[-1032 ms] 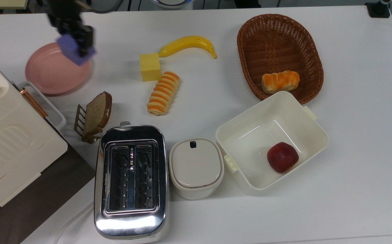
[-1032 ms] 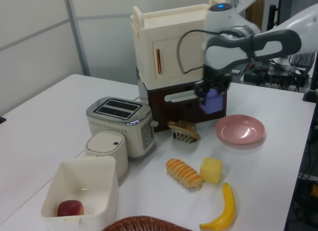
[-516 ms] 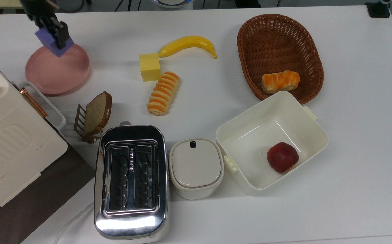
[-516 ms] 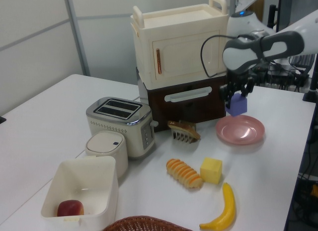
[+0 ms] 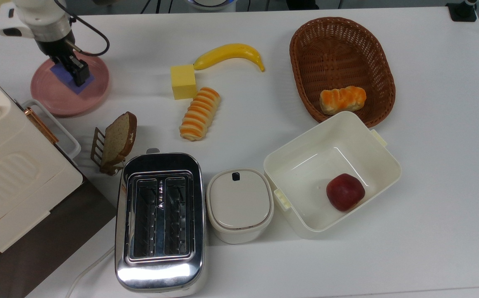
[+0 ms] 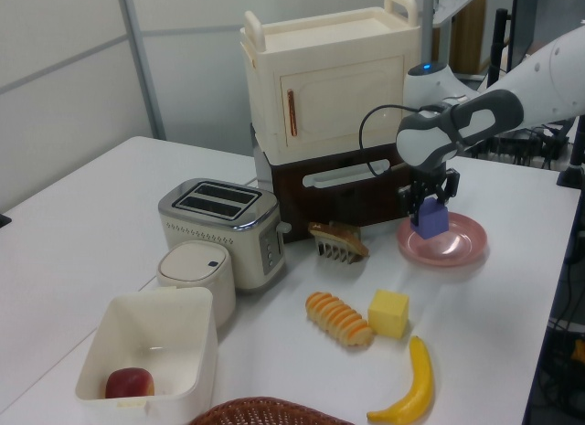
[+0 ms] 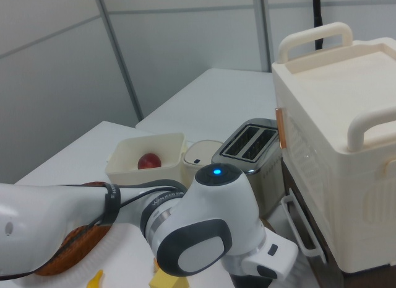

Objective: Put the purple cube on a plate
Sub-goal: 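Carry the purple cube over the pink plate and lower it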

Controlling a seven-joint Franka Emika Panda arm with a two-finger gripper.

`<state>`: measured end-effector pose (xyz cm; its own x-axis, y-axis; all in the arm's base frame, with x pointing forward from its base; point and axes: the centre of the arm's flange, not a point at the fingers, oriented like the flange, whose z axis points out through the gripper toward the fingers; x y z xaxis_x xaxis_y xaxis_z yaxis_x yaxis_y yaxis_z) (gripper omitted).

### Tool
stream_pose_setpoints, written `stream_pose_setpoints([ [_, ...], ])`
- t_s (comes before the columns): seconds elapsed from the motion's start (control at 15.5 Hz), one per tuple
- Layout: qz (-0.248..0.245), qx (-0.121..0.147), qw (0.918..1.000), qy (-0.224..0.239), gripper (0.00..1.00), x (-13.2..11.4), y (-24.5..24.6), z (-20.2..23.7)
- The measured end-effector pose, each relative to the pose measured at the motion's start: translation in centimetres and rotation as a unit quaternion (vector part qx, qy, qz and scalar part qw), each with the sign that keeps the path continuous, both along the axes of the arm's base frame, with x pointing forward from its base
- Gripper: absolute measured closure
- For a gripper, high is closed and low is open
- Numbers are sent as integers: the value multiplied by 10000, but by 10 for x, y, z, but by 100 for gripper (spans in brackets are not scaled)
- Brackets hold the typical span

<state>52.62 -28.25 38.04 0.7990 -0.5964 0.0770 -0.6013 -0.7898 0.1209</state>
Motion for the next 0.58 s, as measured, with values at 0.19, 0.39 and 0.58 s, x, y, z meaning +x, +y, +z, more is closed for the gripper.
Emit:
stream_pose_setpoints([
  [0.19, 56, 8, 10000, 51, 38, 0, -2, -5],
  [0.39, 84, 16, 9999, 91, 38, -3, -6, -9],
  [0.58, 90, 28, 9999, 143, 26, -2, -7, -15],
])
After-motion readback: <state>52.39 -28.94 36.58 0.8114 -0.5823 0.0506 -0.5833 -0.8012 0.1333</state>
